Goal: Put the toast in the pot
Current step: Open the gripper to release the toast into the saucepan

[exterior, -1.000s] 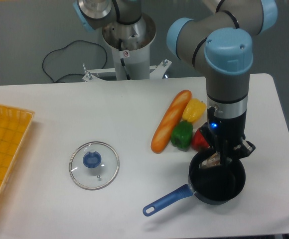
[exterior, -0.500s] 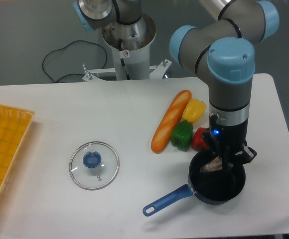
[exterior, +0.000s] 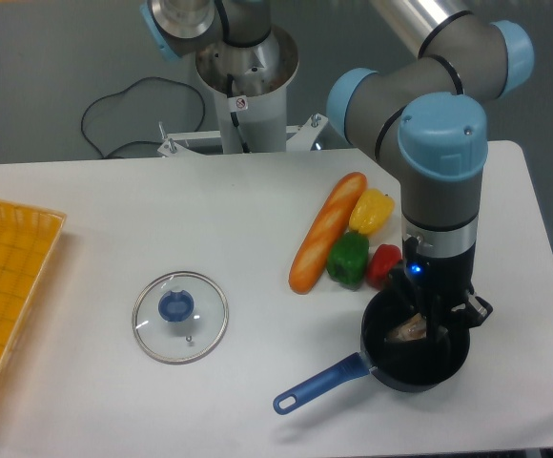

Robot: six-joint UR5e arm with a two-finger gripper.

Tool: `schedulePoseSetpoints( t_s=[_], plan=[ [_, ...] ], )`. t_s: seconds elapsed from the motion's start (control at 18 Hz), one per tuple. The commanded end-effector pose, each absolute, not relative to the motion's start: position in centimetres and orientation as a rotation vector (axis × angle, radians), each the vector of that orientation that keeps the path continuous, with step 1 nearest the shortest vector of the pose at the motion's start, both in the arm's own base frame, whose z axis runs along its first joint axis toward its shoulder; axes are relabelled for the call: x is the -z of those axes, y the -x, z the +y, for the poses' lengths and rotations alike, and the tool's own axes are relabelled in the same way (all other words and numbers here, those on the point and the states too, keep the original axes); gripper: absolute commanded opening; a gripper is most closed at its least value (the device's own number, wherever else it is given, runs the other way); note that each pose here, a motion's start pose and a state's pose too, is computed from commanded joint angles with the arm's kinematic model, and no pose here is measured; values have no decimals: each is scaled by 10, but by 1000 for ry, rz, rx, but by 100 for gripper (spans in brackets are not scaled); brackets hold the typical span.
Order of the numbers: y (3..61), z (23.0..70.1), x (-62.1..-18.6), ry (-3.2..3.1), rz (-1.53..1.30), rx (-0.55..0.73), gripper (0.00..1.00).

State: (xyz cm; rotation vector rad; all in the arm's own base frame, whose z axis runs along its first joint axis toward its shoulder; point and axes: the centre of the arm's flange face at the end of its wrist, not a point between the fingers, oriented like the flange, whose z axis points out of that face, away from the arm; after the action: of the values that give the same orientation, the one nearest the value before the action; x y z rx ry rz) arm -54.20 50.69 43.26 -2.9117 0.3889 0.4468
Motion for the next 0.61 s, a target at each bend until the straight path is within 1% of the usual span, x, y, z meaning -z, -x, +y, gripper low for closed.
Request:
schedulePoseSetpoints(
  t_s=[0.61],
  plan=[
    [530, 509, -409, 2941, 409, -390, 0]
  ],
)
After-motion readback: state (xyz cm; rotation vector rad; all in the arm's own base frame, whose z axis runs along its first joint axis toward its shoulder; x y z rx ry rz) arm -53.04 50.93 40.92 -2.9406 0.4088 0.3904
